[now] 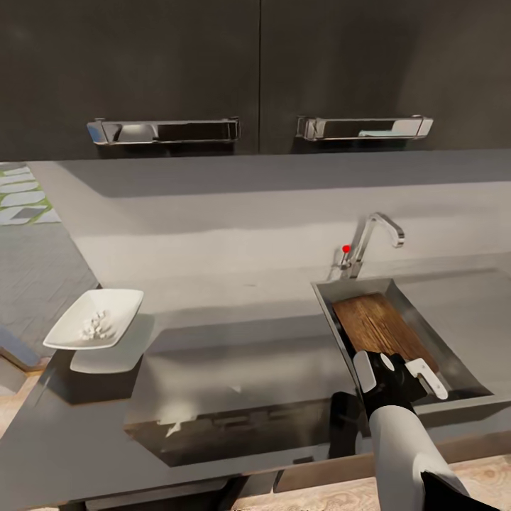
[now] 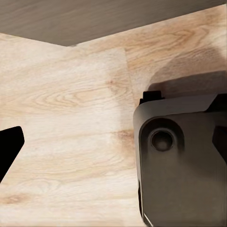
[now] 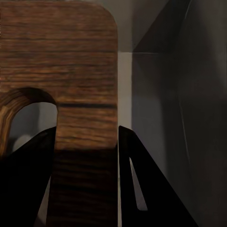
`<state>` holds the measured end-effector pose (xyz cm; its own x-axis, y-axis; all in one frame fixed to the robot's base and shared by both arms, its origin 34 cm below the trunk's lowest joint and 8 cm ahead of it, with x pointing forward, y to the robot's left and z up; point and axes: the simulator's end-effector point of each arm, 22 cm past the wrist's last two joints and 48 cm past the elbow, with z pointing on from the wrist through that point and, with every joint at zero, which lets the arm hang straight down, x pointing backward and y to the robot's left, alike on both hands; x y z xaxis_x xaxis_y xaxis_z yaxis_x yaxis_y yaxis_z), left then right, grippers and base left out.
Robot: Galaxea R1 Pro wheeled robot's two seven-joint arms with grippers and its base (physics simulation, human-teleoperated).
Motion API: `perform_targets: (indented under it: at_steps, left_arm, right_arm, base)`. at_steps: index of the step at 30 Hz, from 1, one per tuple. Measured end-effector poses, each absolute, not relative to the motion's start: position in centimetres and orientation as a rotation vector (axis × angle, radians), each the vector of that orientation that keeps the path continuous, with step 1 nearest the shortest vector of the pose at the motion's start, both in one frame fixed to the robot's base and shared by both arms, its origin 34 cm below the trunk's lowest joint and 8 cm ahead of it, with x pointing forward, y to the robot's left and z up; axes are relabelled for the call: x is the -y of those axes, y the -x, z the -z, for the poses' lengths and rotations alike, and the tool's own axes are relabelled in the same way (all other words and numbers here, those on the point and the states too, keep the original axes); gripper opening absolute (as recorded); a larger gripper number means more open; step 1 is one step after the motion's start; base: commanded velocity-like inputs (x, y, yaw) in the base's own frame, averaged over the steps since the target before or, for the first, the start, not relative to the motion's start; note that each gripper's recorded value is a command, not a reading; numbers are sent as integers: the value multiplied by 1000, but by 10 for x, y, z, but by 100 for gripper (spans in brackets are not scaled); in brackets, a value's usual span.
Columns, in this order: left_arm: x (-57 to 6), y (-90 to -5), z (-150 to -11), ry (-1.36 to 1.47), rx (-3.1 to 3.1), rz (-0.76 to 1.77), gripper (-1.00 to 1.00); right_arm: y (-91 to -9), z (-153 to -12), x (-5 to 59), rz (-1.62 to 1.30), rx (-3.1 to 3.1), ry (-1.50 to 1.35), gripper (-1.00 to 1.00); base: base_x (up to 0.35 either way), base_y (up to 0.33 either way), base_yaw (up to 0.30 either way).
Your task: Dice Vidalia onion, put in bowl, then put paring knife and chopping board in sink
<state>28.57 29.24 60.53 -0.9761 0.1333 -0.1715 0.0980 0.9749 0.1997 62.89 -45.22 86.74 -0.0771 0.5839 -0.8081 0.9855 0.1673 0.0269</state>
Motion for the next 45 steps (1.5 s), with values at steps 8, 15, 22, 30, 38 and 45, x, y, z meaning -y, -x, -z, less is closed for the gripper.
perform_targets:
  at_steps: [8,15,22,30,38,45]
  left_arm:
    - [-293,-280,-603,-175,-2951,-284,100]
    - [-294,-279,-603,-175,-2954,-288,100]
    - [-293,-279,-603,-175,-2954,-285,100]
    - [-293,-279,-603,-175,-2954,-285,100]
    - [-293,-279,-603,-175,-2954,-284,100]
    - [-293,-279,-603,-175,-2954,-285,100]
  right_arm:
    - [-627,-861,453,744,-1760,-1497,-100]
    - [-627,-860,453,748,-1761,-1495,-100]
    - [-627,-859,453,747,-1762,-1497,100]
    - [-627,-860,453,745,-1760,-1499,100]
    - [-627,-861,454,746,-1754,-1501,100]
    - [-635,-879,463,738,-1715,-1490,100]
  base:
    - [0,0,0]
    - [67,-5,0]
    - [37,-8,0]
    - [1,0,0]
    - [0,0,0]
    - [0,0,0]
